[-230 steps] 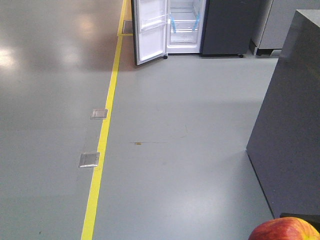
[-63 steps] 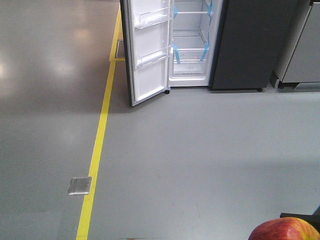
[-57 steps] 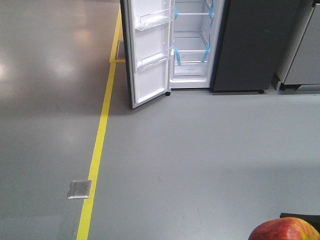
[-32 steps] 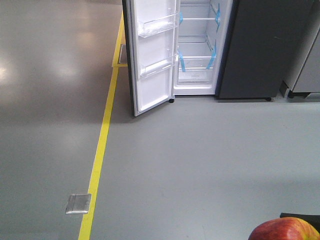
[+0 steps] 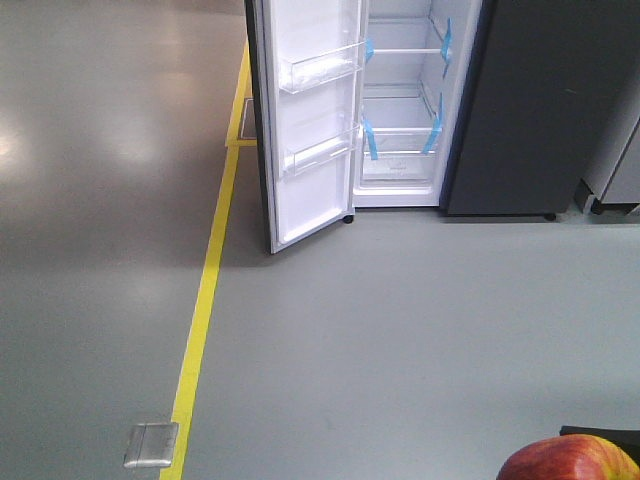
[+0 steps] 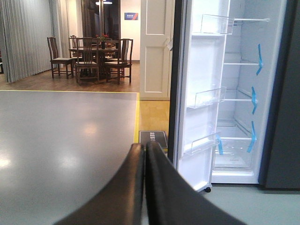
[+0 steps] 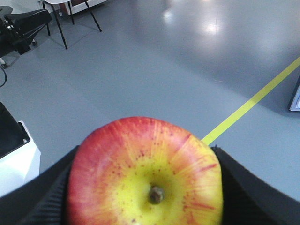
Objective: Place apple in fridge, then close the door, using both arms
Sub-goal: 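Continue driving up to the open refrigerator door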
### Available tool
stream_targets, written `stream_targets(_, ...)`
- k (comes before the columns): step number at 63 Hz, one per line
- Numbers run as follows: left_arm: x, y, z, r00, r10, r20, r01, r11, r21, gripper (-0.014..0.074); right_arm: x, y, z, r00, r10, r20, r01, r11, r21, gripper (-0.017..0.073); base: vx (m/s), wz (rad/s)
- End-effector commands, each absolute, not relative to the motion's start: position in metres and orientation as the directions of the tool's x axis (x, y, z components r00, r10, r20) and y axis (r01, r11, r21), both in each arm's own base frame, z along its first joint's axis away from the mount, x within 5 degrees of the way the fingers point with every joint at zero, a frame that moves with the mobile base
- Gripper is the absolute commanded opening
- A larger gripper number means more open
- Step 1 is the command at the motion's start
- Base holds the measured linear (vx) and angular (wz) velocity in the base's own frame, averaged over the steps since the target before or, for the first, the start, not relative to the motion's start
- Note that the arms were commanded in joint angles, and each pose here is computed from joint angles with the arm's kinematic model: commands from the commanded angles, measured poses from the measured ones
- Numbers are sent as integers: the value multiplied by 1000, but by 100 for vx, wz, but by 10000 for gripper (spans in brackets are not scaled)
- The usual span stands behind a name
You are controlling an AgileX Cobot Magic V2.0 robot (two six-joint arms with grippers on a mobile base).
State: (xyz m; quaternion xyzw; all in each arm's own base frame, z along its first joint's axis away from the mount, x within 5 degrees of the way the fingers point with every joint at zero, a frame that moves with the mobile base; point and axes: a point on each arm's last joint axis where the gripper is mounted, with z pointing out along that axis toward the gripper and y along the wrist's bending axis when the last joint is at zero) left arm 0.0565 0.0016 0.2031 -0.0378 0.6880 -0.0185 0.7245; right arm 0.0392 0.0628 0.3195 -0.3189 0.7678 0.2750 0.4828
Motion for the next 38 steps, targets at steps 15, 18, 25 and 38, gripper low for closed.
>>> stream_targets(15,56,1,203,118,-86,-989,-14,996,-88,-6,42,64,333,-296,-155,-943,-747,653,127,363,19,0)
stream_targets(18,56,1,203,118,-86,-989,-14,996,-88,-6,42,64,333,-296,-155,-943,-747,653,127,363,18,1)
stream_targets(25,56,1,203,118,-86,-989,-14,996,-88,-6,42,64,333,-296,-155,-943,-747,653,127,363,18,1)
stream_targets(38,56,1,203,118,-86,-989,-14,996,-88,-6,42,64,333,-296,-155,-943,-747,653,127,363,18,1)
